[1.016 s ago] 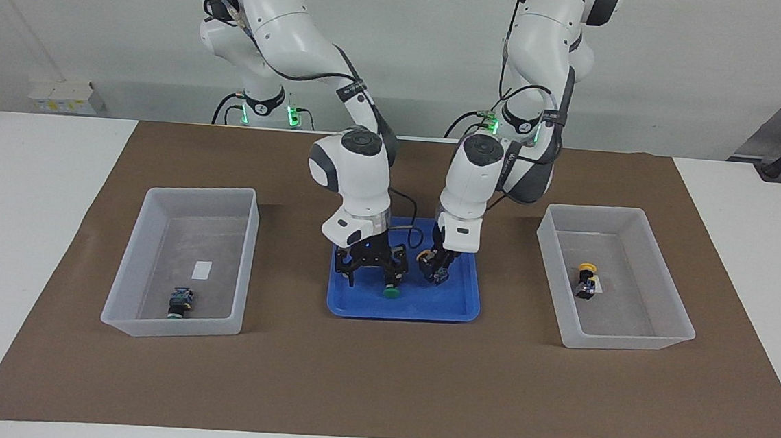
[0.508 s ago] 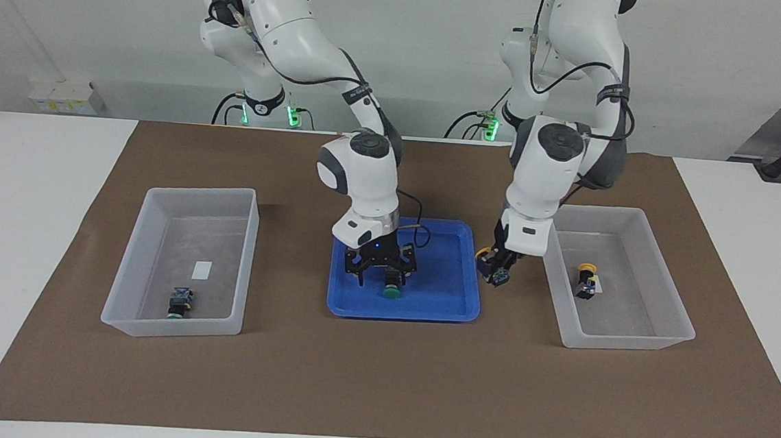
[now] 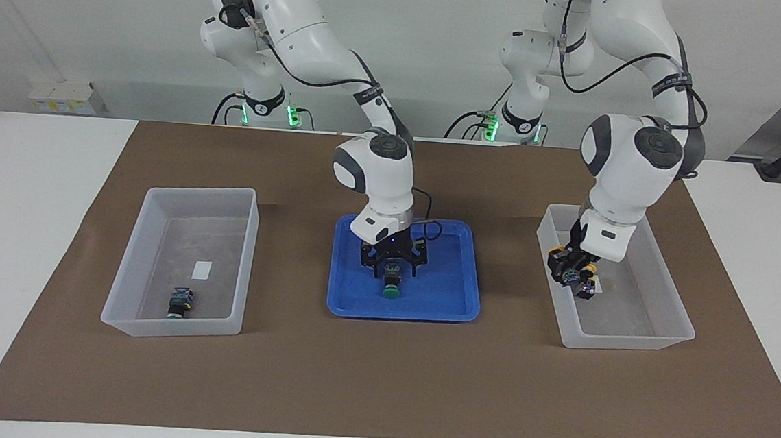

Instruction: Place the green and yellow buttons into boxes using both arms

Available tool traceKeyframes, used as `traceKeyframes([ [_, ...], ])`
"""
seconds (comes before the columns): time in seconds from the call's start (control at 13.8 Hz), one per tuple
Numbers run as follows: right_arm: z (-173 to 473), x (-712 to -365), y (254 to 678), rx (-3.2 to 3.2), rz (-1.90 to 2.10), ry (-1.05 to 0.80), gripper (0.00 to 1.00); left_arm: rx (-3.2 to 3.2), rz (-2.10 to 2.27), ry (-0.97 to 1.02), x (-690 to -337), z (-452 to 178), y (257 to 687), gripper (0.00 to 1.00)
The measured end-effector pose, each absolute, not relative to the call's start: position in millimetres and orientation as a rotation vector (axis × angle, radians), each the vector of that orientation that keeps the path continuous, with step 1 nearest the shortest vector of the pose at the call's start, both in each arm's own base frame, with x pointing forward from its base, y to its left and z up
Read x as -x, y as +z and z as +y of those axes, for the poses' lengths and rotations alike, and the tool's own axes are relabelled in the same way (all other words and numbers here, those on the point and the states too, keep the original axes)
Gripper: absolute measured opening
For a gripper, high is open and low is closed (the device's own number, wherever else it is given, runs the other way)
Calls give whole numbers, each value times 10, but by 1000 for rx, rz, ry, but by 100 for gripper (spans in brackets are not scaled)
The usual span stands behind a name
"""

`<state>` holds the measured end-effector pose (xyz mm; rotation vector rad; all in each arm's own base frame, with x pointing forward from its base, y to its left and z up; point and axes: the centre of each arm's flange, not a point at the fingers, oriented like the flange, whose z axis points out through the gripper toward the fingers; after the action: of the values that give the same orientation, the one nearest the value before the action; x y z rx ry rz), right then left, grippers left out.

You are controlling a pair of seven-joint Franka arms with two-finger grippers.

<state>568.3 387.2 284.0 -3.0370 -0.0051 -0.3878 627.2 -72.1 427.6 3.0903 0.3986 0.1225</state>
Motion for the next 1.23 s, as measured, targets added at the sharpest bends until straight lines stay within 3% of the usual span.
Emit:
traceKeyframes([
  [0.22,3806,-5695,2940,3086,38,-342,41,-3118,245,123,-6307,-182,4270,44],
  [0.44,3577,-5771,3343,3131,135,-319,41,-3134,134,127,-6293,303,4230,44],
  [0.8,2467,-6066,4282,3170,376,-342,41,-3139,39,233,-6237,479,3870,44],
  [1.23,1265,-6328,4461,3252,232,-290,41,-3145,1,239,-6194,642,3745,44],
])
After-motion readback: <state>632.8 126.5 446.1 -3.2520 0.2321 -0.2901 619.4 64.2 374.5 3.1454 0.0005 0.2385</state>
